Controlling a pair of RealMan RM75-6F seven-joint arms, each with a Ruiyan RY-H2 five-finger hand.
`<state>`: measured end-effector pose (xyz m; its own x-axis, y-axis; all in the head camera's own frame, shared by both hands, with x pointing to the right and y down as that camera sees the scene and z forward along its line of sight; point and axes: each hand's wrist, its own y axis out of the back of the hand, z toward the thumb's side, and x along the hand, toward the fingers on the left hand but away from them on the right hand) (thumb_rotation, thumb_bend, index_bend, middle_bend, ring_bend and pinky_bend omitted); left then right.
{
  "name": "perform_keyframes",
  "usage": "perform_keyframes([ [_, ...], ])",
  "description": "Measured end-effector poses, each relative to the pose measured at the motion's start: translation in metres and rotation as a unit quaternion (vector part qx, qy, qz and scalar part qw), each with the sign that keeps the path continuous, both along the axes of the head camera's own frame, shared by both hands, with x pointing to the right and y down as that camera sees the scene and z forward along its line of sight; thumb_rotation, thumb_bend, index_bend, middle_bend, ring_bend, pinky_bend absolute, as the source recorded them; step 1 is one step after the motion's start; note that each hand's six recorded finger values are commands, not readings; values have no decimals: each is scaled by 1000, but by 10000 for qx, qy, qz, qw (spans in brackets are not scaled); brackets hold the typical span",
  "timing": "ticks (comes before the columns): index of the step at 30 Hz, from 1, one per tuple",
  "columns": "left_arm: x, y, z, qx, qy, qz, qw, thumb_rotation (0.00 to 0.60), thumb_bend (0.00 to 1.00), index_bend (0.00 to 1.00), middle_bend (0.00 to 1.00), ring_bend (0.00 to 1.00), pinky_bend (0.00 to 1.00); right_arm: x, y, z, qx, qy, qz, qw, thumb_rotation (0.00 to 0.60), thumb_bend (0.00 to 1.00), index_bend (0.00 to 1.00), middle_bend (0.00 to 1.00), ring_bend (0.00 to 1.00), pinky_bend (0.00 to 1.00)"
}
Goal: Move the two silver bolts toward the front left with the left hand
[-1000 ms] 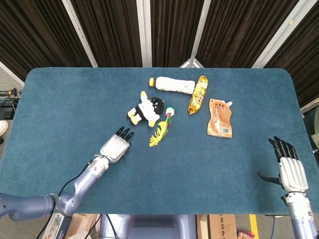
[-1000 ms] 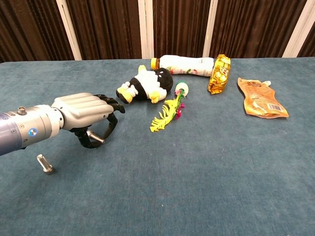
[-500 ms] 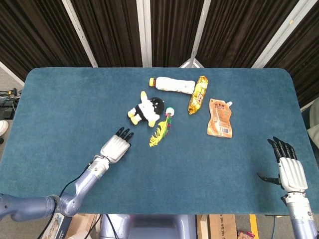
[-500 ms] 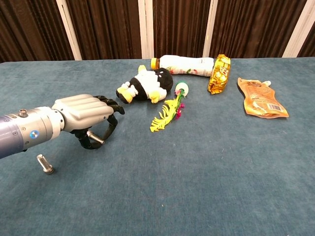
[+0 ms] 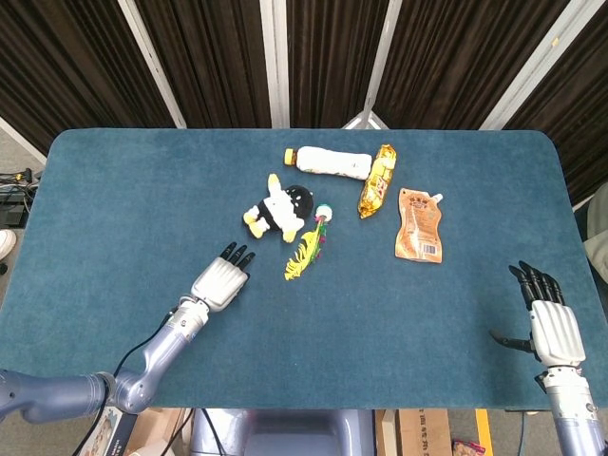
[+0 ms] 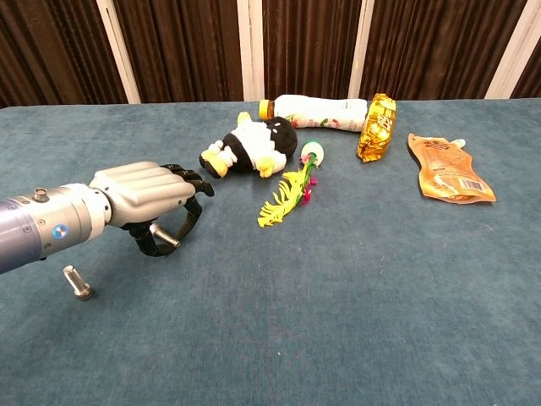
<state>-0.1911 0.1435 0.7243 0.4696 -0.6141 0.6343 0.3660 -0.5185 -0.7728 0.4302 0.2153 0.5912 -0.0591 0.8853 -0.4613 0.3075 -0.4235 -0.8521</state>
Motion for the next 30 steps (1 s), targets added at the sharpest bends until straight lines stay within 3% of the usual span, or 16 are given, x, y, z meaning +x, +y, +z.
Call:
perform_keyframes([
  [13, -3, -6, -10, -45, 198, -285, 9994, 600, 528, 609, 85, 0, 0, 0, 0, 0, -16, -7, -9, 10000, 600, 109, 119, 68, 37, 0],
  [21, -6, -10, -23, -367, 852, -878, 9918, 600, 528, 607, 85, 0, 0, -1, 0, 1, -30, 7, -28, 10000, 600, 109, 119, 68, 38, 0],
  [26, -12, -12, -30, -829, 1514, -1559, 9726, 600, 528, 605, 85, 0, 0, -2, 1, 1, -45, 16, -51, 10000, 600, 110, 119, 68, 38, 0],
  [30, -18, -14, -34, -1283, 2088, -2191, 9444, 600, 528, 604, 85, 0, 0, -3, 1, 1, -42, 30, -61, 10000, 600, 110, 119, 68, 38, 0],
])
